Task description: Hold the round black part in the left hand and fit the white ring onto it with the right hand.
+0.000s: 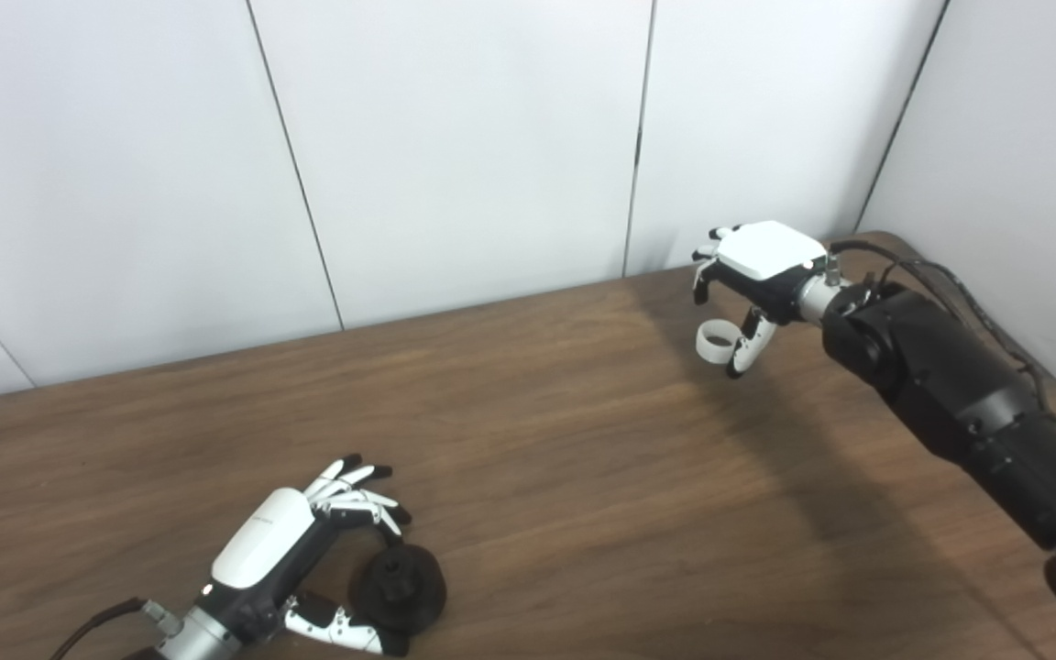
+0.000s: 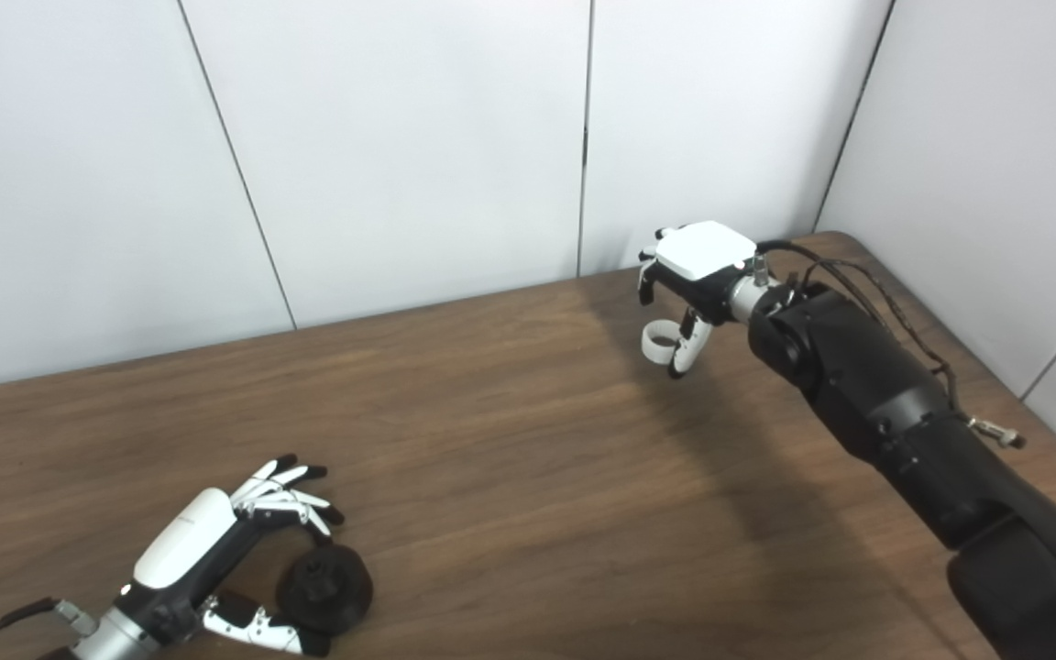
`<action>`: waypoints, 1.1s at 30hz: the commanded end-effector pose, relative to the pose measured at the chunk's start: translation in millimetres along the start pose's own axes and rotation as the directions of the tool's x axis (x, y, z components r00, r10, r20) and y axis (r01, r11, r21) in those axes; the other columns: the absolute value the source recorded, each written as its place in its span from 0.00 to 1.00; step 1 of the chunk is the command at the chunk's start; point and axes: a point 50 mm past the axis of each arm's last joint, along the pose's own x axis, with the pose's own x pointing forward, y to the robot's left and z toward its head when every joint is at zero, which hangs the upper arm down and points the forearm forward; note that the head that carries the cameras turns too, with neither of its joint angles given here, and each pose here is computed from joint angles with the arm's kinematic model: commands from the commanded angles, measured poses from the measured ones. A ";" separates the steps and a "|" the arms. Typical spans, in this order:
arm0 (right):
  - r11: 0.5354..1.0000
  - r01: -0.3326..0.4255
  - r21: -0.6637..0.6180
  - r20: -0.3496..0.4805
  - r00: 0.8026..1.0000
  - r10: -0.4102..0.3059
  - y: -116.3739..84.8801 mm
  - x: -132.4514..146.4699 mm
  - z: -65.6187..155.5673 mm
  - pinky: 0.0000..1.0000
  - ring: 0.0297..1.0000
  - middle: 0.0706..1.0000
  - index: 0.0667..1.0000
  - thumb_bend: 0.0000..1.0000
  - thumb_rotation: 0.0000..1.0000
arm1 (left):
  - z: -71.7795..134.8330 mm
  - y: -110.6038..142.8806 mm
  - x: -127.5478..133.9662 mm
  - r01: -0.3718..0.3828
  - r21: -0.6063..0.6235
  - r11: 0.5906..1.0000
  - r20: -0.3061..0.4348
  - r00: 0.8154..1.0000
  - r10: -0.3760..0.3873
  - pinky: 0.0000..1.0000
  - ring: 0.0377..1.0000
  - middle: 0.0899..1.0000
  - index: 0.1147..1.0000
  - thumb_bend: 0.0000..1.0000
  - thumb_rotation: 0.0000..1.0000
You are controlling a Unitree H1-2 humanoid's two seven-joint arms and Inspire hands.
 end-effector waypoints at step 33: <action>0.997 -0.083 -0.002 -0.050 0.995 0.082 -20.4 -6.4 -16.4 1.00 1.00 0.94 0.71 0.88 0.33 | 11.8 9.8 -7.2 0.029 0.010 1.000 0.023 0.999 -0.029 1.00 0.92 0.65 0.41 0.52 0.06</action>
